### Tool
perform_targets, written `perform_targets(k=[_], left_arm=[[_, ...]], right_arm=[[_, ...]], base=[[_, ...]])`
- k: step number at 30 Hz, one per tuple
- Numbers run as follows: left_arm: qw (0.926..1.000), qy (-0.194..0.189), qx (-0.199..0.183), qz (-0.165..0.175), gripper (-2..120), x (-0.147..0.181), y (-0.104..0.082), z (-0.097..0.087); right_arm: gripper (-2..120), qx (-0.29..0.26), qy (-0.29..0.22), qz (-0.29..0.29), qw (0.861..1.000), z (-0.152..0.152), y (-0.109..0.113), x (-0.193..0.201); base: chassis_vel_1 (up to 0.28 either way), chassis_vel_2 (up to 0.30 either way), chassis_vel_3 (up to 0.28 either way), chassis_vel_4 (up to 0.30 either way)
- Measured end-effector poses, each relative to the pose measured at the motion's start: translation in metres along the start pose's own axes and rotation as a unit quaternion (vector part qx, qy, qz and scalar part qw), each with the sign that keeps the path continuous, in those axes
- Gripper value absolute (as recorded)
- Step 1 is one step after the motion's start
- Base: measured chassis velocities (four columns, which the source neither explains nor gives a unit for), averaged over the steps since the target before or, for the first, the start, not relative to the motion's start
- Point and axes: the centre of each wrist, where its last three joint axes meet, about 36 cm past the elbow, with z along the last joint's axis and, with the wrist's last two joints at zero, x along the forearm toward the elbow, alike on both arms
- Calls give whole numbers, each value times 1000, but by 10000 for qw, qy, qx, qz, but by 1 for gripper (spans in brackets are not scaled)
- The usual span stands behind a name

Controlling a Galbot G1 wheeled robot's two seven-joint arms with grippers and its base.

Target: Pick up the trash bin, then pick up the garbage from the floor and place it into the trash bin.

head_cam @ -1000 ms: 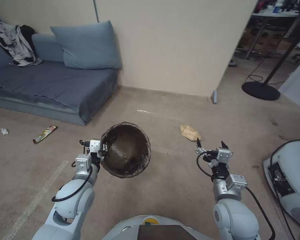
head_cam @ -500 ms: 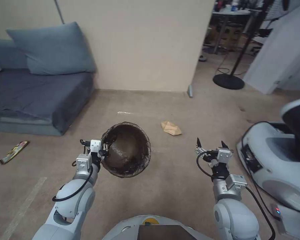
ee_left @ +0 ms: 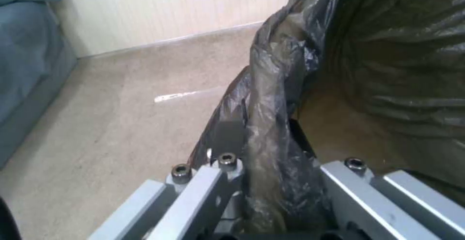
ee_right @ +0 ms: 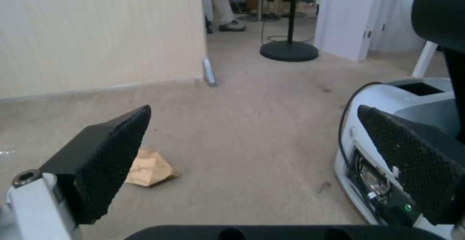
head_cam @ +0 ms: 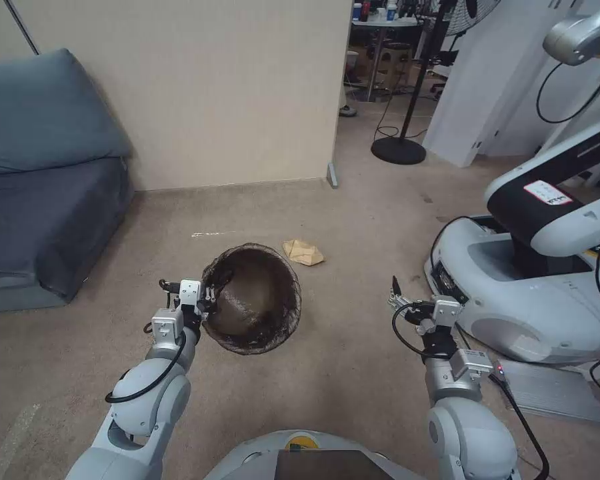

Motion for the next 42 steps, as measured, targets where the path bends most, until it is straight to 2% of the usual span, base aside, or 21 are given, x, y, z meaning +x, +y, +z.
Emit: perform_targets(k=[10,30,42], left_arm=[[10000,6,30,-54,4,0,0,1],[9999,46,24,-86,4,-5,2,4],[9997,68,66,-222,4,-6,5,6]], right_arm=[[100,2,31,-10,10000,2,0,-1],[100,3,47,12,10000,4,-1,-2],[100,-11,41,10,10000,5,-1,-4]], base=[[-16,18,16,-22],[-85,90,92,-90],[-98,91,97,-90]])
